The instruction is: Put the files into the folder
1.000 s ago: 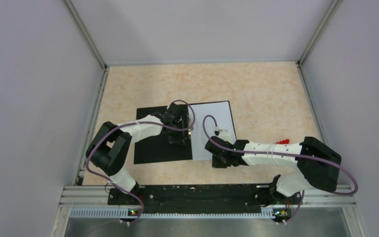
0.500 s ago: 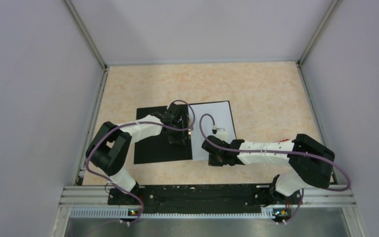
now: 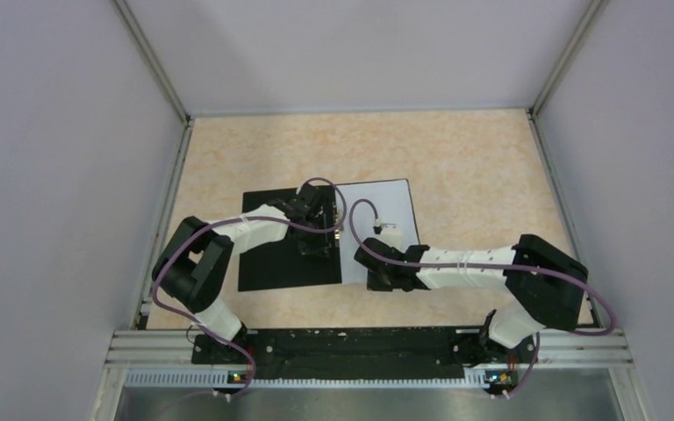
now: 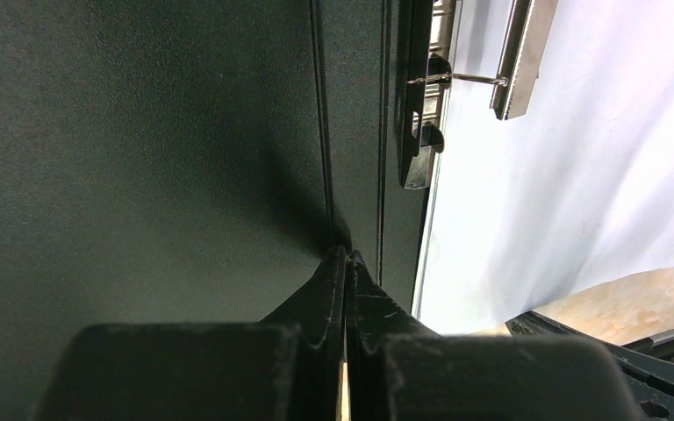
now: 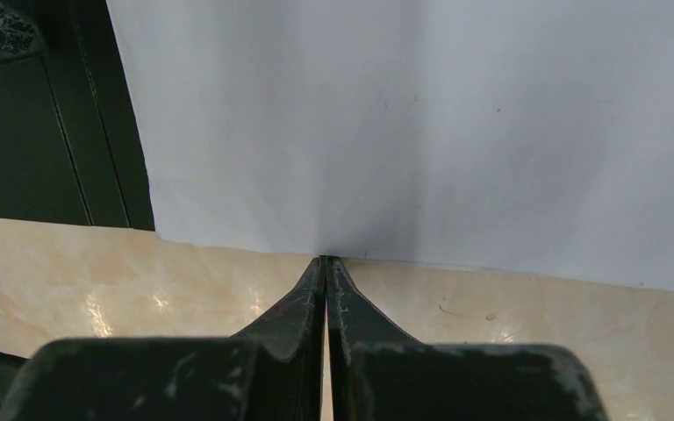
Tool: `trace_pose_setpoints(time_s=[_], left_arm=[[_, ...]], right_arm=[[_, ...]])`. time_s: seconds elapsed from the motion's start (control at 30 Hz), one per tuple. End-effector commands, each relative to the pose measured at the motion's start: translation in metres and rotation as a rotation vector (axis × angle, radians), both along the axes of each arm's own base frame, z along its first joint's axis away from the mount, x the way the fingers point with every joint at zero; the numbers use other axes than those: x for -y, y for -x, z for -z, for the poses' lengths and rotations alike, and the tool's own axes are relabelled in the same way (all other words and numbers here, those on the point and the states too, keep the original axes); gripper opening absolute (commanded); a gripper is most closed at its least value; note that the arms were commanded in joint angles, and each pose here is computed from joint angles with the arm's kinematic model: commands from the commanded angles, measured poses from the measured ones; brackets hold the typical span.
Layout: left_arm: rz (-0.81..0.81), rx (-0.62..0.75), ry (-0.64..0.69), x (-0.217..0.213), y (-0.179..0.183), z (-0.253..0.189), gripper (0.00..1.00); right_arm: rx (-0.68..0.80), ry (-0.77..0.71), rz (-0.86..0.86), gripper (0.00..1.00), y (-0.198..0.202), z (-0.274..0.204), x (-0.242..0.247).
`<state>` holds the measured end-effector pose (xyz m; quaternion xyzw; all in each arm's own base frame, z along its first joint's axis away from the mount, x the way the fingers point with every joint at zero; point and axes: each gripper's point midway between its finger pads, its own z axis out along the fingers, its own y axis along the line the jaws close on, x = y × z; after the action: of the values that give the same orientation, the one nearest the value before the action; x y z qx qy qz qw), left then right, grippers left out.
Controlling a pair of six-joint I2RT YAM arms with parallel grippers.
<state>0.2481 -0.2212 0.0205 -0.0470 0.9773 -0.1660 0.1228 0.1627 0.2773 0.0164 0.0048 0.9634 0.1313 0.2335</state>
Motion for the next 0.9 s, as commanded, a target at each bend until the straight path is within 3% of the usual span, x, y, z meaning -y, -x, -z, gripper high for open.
trace_pose_setpoints(time_s=[0.0,0.53,0.77,0.87], left_arm=[[-0.006,-0.024,-0.069,-0.019,0.01,0.012,0.0],[-0.004,-0.025,-0.07,-0.02,0.01,0.013,0.0],[-0.001,-0.011,-0.069,-0.018,0.003,0.006,0.0],[0.002,0.005,-0.063,-0.015,-0.004,-0.001,0.0]], right_arm=[[0.019,0.075,0.01,0.0,-0.01,0.009,0.013],[0.018,0.074,-0.03,0.0,-0.012,0.005,0.01],[0.033,0.015,-0.106,0.22,-0.007,-0.023,-0.005],[0.047,-0.021,-0.126,0.25,-0.006,-0.042,-0.009]])
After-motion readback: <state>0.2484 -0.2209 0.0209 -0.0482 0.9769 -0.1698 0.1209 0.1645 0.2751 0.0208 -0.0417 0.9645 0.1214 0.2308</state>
